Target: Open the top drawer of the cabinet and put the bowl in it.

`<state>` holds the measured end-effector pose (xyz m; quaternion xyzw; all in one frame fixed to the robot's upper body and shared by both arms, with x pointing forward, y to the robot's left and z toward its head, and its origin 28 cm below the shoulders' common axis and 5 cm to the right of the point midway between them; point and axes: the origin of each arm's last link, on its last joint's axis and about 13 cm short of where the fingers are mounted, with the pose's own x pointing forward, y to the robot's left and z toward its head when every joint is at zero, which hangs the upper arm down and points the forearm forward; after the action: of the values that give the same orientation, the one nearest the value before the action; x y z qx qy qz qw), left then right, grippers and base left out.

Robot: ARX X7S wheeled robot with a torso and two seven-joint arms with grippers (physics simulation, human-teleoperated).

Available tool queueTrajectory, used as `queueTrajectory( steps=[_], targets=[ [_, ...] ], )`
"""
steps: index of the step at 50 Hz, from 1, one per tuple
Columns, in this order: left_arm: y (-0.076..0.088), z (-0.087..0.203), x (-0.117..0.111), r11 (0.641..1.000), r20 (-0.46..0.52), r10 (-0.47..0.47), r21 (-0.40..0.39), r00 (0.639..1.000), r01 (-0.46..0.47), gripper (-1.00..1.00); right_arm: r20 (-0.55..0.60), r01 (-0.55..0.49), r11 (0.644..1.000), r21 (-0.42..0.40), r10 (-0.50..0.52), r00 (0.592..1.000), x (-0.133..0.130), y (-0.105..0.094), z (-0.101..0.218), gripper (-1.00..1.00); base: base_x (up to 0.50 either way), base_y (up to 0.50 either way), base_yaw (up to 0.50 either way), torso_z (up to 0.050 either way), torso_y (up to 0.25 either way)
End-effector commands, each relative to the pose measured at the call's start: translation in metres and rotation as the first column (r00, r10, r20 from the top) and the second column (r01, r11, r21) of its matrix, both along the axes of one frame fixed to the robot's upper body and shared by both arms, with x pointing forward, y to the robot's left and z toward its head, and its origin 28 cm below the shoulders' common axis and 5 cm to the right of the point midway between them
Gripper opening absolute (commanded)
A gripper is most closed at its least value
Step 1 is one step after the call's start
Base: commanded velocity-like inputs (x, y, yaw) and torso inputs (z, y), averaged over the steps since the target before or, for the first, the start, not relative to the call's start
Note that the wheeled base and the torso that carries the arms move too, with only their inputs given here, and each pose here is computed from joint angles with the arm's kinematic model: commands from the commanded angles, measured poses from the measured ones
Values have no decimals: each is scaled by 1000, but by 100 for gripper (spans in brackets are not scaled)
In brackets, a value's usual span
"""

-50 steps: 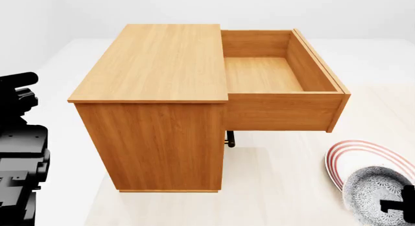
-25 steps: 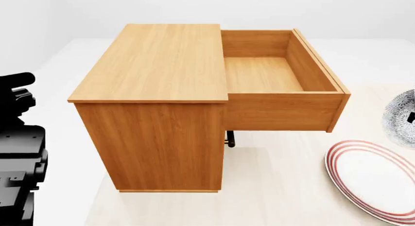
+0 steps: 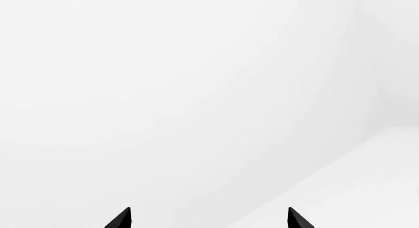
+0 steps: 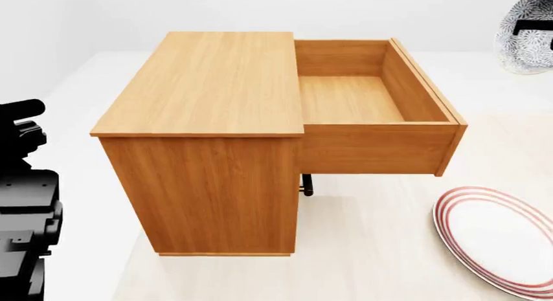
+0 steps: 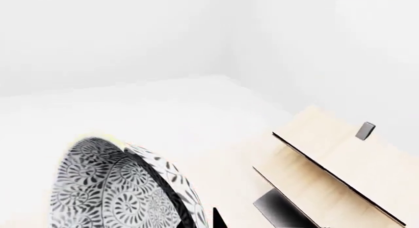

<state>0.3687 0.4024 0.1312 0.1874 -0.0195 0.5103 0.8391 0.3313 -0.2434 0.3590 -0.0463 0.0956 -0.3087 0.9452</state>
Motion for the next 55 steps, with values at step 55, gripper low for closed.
queueTrajectory(
  steps=[55],
  targets=[
    [2, -4, -3, 1000, -6, 3, -3, 1000, -3, 100, -263, -509, 859, 51, 503, 823, 64, 133, -10, -100, 0, 0, 0, 0, 0]
  ],
)
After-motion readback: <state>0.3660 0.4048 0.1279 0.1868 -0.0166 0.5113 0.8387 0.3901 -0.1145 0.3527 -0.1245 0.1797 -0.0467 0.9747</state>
